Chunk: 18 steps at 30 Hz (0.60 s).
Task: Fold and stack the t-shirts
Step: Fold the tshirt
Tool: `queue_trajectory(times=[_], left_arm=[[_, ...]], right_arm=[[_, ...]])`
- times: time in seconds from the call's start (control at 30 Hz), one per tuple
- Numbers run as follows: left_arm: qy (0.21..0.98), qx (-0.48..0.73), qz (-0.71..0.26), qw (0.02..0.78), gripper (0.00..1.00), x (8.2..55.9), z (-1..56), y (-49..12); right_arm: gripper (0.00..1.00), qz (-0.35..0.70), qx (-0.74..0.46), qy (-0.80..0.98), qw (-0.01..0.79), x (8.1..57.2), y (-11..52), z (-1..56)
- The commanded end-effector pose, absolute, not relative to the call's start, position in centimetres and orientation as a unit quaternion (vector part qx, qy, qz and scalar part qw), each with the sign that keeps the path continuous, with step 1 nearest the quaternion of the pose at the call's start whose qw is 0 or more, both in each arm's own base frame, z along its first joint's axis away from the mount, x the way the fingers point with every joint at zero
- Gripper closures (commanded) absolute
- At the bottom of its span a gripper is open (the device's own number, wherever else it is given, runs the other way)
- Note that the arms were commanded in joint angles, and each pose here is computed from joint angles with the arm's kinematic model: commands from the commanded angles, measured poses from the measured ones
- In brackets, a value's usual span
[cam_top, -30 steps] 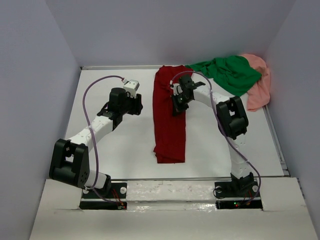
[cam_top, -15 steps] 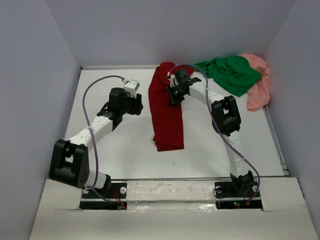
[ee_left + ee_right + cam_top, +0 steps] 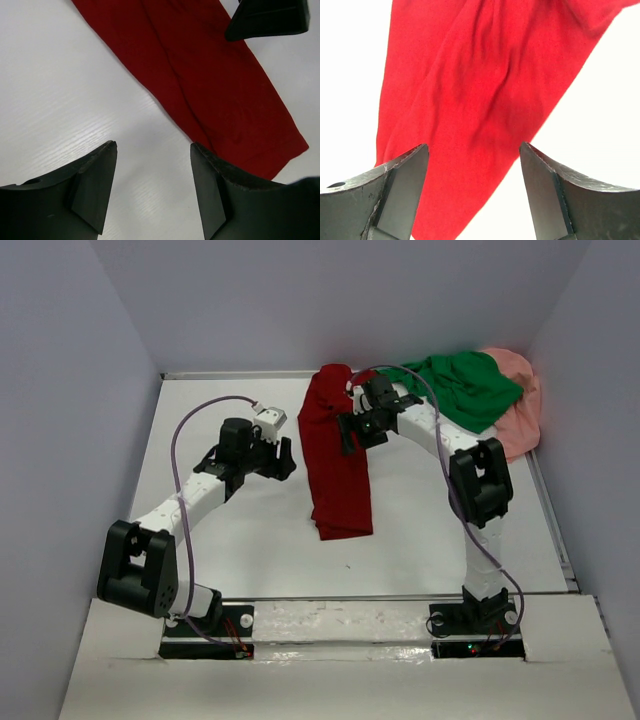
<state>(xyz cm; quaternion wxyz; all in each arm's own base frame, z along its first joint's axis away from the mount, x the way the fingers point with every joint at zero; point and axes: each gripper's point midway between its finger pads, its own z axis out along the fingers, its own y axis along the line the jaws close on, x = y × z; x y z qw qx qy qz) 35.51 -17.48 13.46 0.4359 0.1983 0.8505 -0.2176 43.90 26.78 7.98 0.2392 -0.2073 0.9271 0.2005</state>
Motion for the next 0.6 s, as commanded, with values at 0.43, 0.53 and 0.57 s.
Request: queue_trajectory(times=[0.43,0.53,0.57], left_arm=[[0.835,0.311,-0.382,0.245,0.30,27.7,11.1,-23.5],[0.838,0.312,-0.394,0.212,0.30,26.8,9.7,-23.7],[0.837,0.313,-0.398,0.207,0.30,26.6,9.4,-24.0]], right_arm=[[0.21,0.212,-0.271,0.938,0.047,29.8,21.5,8.2],[0.21,0.209,-0.275,0.939,0.010,28.2,20.8,7.5],[0.21,0.206,-0.277,0.939,0.006,28.1,20.6,7.4]])
